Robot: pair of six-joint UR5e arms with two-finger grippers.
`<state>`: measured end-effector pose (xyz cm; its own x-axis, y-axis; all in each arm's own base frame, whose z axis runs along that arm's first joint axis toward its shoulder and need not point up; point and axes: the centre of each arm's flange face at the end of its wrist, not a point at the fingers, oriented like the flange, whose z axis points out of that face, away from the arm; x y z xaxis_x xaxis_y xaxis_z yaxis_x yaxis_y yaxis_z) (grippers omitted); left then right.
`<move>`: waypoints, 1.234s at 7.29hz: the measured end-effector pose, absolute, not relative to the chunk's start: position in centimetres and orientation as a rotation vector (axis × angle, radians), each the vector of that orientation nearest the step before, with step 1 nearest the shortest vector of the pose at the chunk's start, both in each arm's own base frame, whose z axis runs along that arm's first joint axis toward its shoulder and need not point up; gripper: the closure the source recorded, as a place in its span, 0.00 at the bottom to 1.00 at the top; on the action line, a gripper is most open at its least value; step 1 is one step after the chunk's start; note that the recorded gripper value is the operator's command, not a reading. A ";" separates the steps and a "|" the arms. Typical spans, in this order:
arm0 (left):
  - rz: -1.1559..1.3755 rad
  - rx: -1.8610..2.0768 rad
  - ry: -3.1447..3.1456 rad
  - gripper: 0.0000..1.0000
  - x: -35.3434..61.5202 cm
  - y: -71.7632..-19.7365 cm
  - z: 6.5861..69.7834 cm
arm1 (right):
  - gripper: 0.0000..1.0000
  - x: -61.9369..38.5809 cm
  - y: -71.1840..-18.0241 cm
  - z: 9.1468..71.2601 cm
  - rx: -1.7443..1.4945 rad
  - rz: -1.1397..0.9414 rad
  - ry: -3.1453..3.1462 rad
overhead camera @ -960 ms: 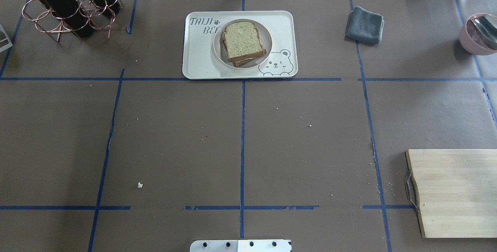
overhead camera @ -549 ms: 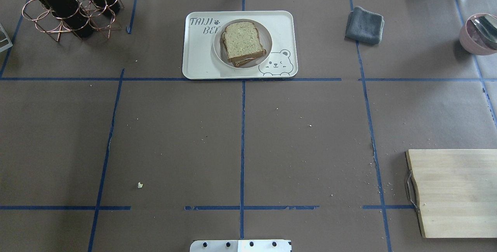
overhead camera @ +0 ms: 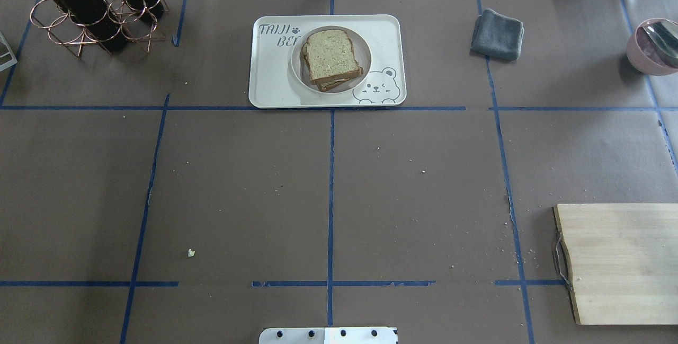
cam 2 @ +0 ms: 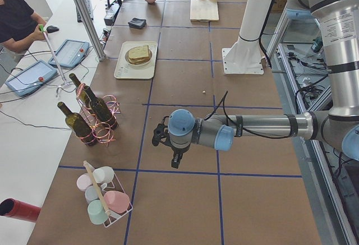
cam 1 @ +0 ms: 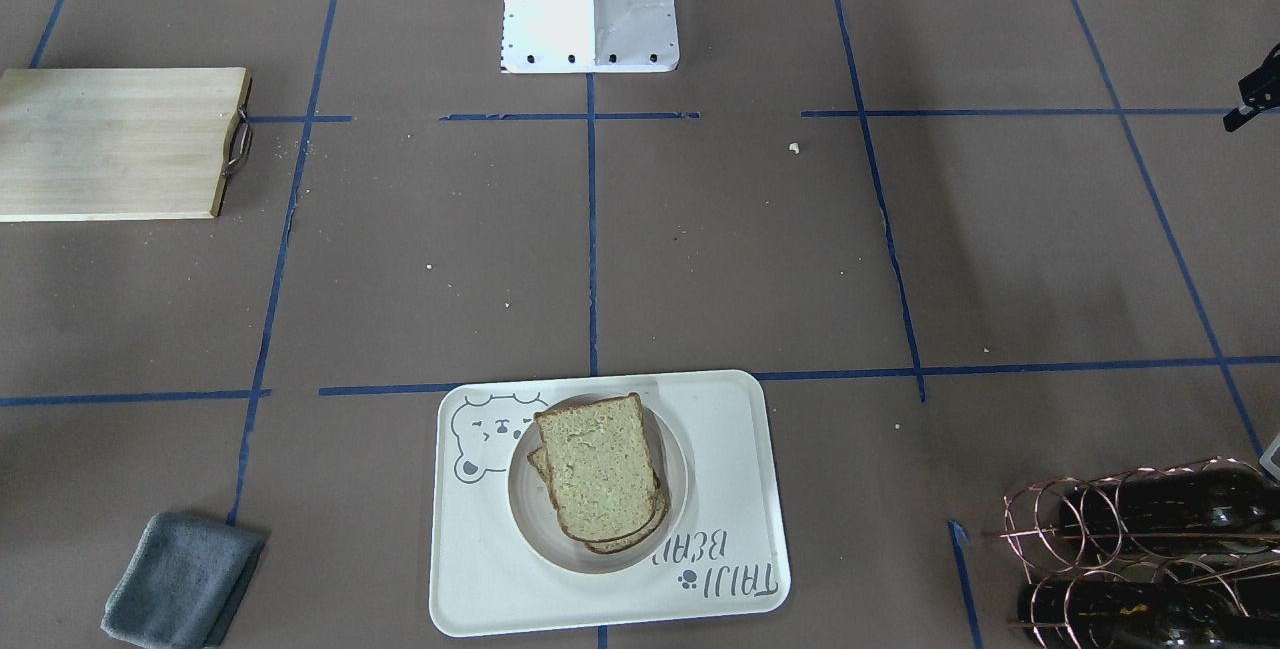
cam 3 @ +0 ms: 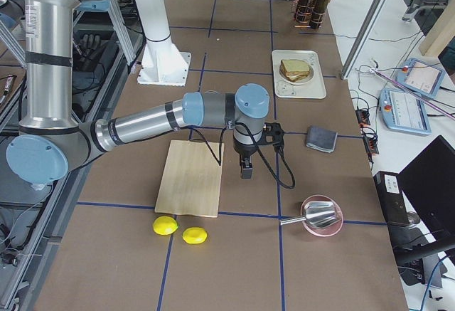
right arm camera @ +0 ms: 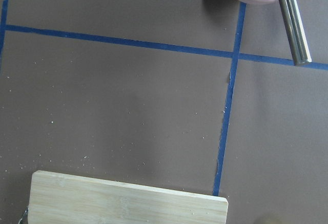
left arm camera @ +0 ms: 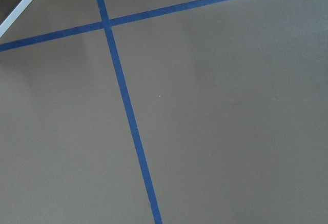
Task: Make sandwich and place on tray
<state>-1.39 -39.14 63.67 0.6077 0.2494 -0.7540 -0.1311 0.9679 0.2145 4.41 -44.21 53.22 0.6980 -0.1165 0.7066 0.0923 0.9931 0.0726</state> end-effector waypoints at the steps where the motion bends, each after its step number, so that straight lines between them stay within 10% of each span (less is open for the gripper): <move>1: 0.223 0.128 0.891 0.00 -1.4 -39.1 63.3 | 0.00 4.4 -44.2 53.2 0.031 -0.116 -0.790; 9: 0.153 0.065 0.831 0.00 -4.3 -40.8 61.1 | 0.00 4.0 -44.1 56.1 -0.030 -0.093 -0.786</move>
<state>-4.29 -40.82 61.14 0.6637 0.1610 -0.7305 -0.1103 0.9870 0.1173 4.02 -44.06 56.14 0.7027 -0.0725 0.7078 0.0951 0.9954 0.0076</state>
